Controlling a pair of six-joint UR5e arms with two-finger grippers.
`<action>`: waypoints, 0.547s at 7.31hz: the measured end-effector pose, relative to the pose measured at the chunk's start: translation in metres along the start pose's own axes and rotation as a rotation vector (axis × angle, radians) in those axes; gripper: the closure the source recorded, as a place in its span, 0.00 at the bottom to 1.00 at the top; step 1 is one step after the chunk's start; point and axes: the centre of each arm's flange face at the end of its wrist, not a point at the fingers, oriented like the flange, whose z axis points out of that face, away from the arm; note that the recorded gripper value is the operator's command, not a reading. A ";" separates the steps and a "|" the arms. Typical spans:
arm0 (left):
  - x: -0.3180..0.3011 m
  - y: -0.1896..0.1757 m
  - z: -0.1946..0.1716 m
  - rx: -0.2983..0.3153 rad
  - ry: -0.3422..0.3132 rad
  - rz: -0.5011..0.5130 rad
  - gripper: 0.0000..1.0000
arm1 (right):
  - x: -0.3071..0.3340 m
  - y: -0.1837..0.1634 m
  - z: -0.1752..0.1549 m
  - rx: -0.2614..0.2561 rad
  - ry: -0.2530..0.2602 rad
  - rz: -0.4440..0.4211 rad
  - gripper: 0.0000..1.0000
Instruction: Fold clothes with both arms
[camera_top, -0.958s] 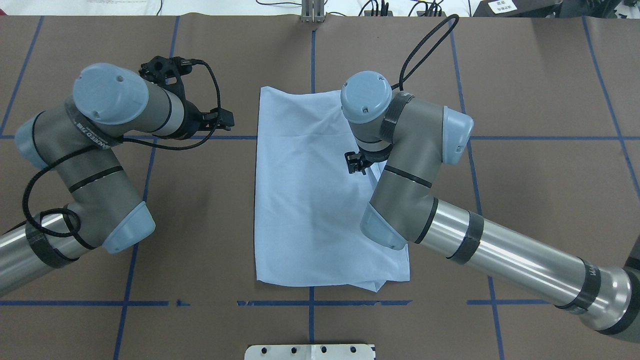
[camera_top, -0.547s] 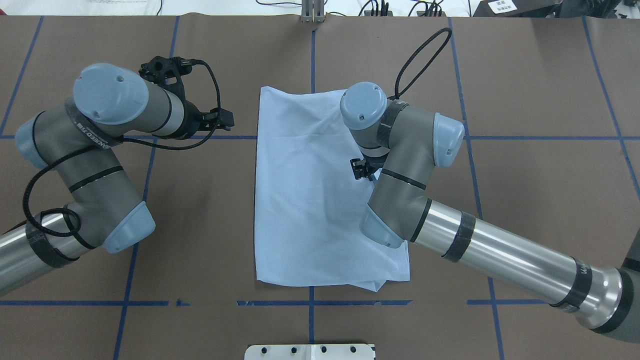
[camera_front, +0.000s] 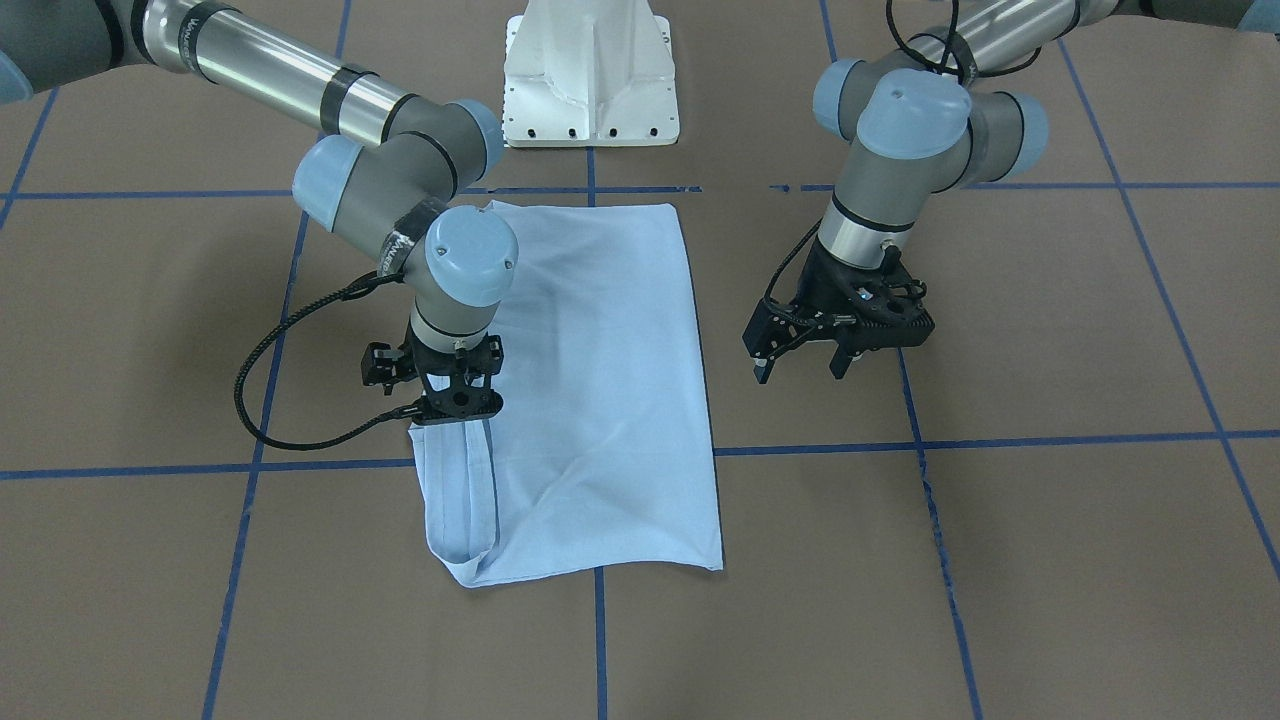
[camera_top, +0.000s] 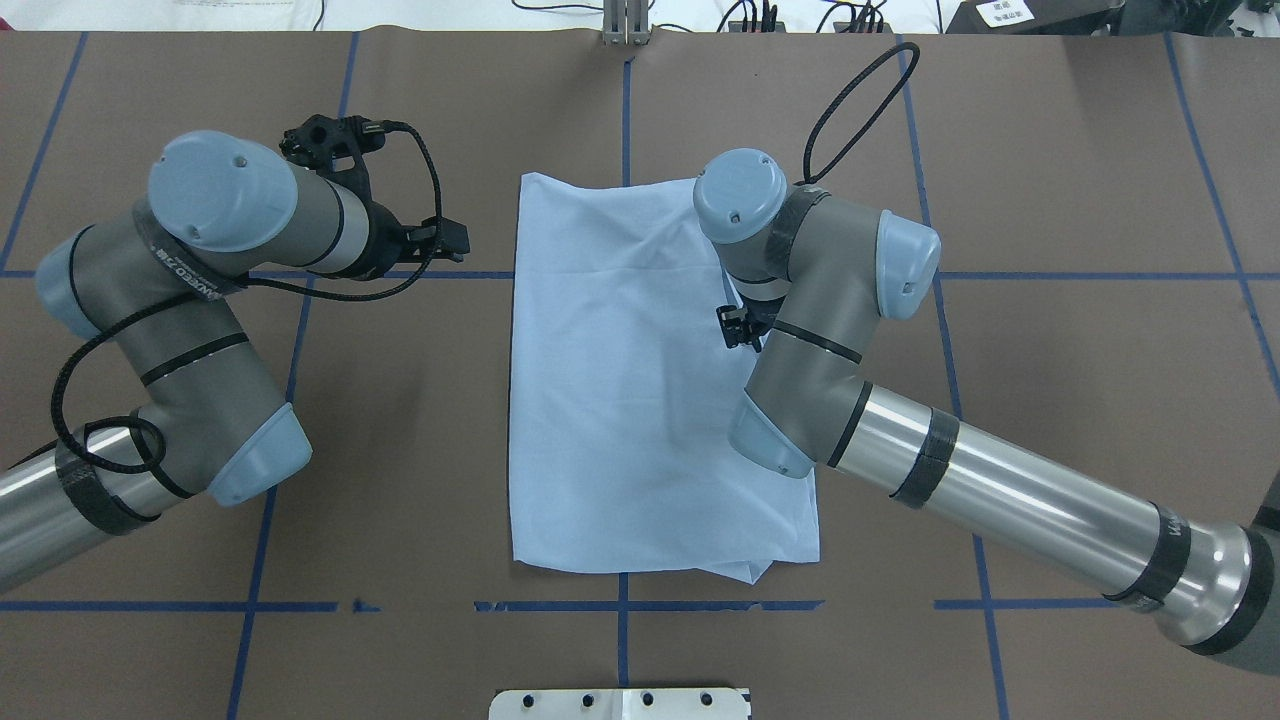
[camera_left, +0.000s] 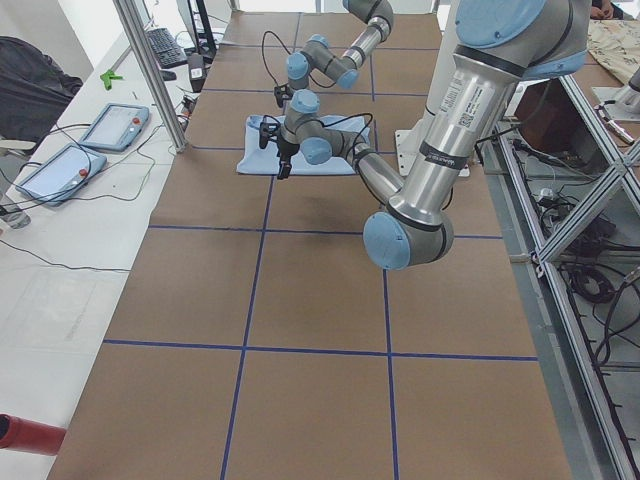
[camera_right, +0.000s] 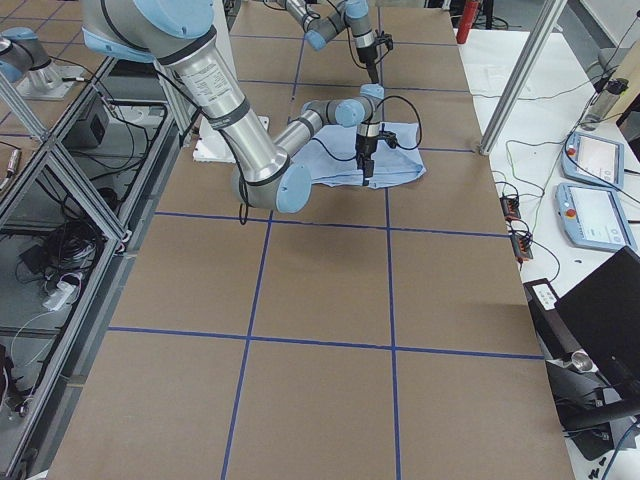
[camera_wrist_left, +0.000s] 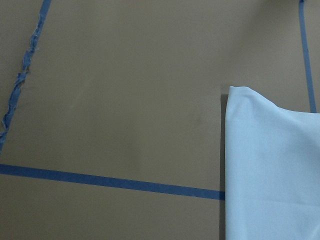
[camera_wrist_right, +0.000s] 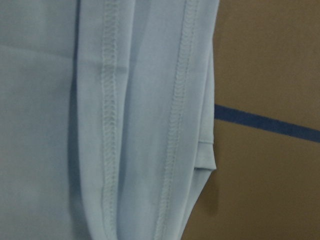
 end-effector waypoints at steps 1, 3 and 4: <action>0.002 0.002 0.000 -0.002 0.003 -0.002 0.00 | 0.009 -0.002 0.002 -0.008 0.015 -0.004 0.00; 0.007 0.008 -0.002 -0.008 0.013 -0.008 0.00 | 0.028 -0.004 0.013 -0.017 0.038 -0.006 0.00; 0.008 0.009 -0.003 -0.009 0.015 -0.009 0.00 | 0.034 -0.009 0.008 -0.011 0.033 -0.011 0.00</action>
